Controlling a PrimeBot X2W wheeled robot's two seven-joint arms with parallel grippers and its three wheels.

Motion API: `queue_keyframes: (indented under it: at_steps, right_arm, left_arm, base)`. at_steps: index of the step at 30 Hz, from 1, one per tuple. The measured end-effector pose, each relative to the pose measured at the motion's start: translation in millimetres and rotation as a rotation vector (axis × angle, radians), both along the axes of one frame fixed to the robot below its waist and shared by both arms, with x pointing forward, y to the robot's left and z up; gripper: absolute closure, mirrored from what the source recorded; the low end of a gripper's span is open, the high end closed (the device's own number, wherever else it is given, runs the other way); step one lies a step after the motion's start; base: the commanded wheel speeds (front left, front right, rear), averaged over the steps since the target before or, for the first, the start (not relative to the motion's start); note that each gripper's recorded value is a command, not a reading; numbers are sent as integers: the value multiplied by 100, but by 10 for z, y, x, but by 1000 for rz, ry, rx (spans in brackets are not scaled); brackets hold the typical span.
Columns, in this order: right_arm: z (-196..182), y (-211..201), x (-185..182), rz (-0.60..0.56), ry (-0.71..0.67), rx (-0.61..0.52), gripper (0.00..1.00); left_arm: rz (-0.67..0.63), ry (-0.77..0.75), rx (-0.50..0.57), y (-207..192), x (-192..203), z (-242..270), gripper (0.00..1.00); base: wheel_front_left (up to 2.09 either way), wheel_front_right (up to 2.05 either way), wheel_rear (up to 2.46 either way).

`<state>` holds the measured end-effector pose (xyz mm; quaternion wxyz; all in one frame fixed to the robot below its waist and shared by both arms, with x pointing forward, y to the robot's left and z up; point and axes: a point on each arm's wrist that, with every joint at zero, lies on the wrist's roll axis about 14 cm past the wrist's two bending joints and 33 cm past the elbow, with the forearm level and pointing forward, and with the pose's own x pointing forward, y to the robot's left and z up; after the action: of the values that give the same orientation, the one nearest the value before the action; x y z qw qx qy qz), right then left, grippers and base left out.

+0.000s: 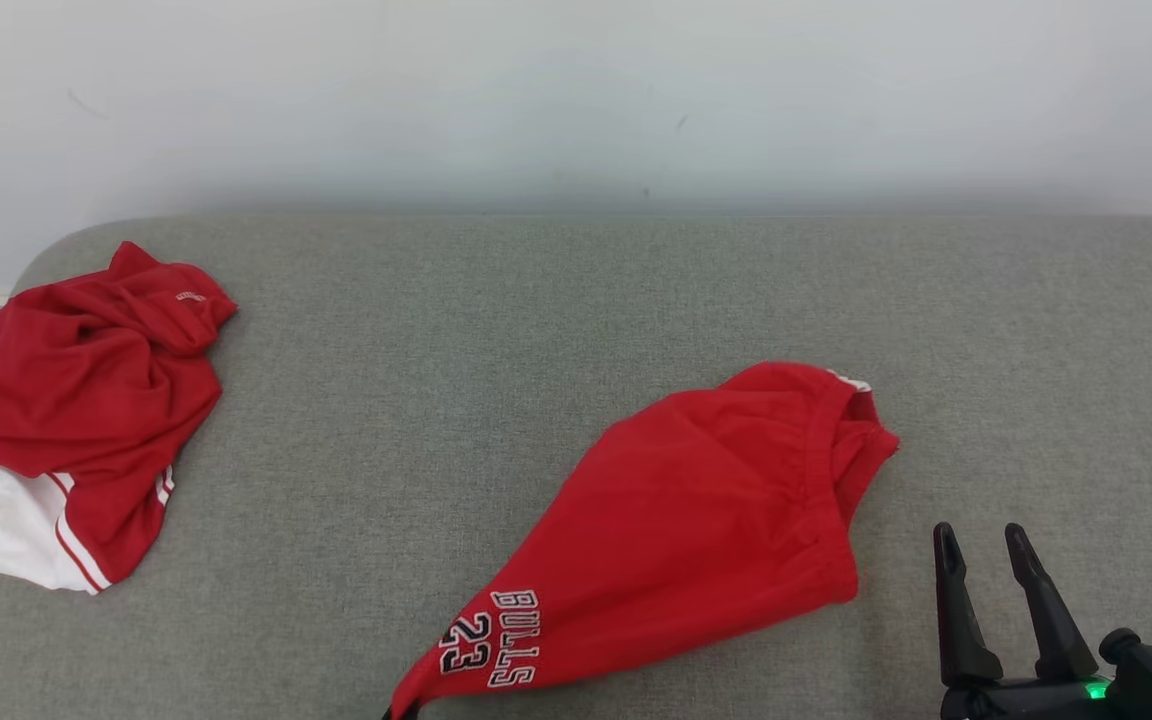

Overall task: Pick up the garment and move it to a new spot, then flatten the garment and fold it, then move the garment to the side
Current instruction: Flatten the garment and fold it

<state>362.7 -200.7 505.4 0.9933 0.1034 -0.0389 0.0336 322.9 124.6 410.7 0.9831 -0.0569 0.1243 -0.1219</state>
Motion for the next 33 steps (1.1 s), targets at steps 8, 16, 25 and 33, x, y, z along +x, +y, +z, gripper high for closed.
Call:
queue_keyframes:
  at_steps: [8,16,25,33]
  right_arm:
    - [-36,-9,-43,-2,12,4,0]
    - [-9,-81,-97,-16,6,-1,0]
    - [-1,-112,-154,-25,4,-3,0]
    - [-93,-134,-217,-32,34,-3,0]
  left_arm:
    - [19,-38,0,42,38,110,0]
    - [76,-218,-16,143,193,652,0]
    - [211,-350,31,530,272,1045,0]
    - [274,-360,69,755,254,1069,0]
  base:
    - [0,0,0]
    - [0,0,0]
    - [0,0,0]
    - [0,0,0]
